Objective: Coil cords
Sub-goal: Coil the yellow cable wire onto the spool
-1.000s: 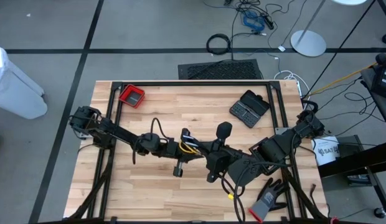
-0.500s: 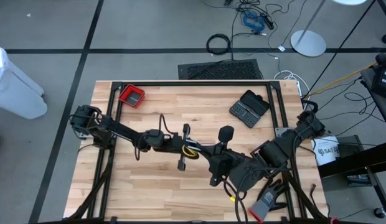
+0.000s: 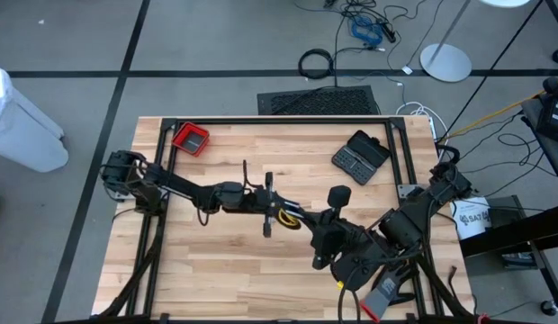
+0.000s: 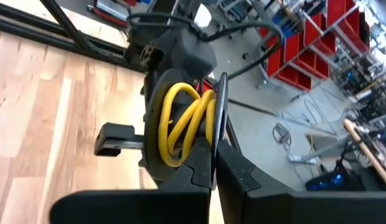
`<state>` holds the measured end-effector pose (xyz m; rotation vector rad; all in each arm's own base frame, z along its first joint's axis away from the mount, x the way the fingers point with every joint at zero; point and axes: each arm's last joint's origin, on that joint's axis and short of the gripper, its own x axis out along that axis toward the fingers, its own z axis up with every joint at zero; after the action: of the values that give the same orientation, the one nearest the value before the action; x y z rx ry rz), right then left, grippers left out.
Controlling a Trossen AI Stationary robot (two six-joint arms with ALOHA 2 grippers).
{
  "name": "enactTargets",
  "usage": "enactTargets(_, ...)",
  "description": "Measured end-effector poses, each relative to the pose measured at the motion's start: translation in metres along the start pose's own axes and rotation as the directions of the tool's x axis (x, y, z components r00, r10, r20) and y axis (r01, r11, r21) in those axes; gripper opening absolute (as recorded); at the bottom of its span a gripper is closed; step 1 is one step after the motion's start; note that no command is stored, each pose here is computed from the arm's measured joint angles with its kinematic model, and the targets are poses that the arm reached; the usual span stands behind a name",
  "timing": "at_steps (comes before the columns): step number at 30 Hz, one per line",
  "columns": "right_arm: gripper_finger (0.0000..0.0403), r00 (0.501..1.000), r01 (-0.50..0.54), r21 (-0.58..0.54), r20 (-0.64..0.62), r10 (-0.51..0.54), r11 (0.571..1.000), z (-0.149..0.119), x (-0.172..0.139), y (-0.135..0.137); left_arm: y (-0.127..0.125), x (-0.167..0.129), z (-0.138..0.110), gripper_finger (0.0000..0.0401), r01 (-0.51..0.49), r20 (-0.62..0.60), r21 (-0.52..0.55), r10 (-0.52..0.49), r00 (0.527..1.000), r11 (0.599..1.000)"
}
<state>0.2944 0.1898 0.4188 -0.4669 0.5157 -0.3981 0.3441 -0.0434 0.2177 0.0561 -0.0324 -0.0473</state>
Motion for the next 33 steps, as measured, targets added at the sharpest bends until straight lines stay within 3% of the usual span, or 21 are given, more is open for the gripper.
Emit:
enactTargets(5,0.0,0.999,0.001,0.018,-0.037,-0.001,1.0,-0.006,0.0,-0.001,0.01,-0.004,0.004,0.0004,-0.028,-0.042,0.004,0.029,0.999,1.0)
enactTargets(16,0.0,0.995,-0.002,0.028,-0.104,0.005,1.0,-0.016,-0.001,-0.003,0.024,-0.039,0.042,0.0004,-0.082,-0.185,0.03,0.086,0.979,0.996)
enactTargets(27,0.0,0.992,-0.025,0.044,-0.119,0.03,0.999,-0.017,0.001,-0.001,0.009,-0.064,0.072,0.0004,-0.03,-0.146,0.015,0.032,0.989,0.999)
enactTargets(33,0.0,0.988,0.021,0.001,-0.153,-0.021,1.0,-0.029,0.015,0.006,0.0,-0.074,0.085,0.0003,0.035,-0.091,-0.021,-0.037,0.995,0.999)
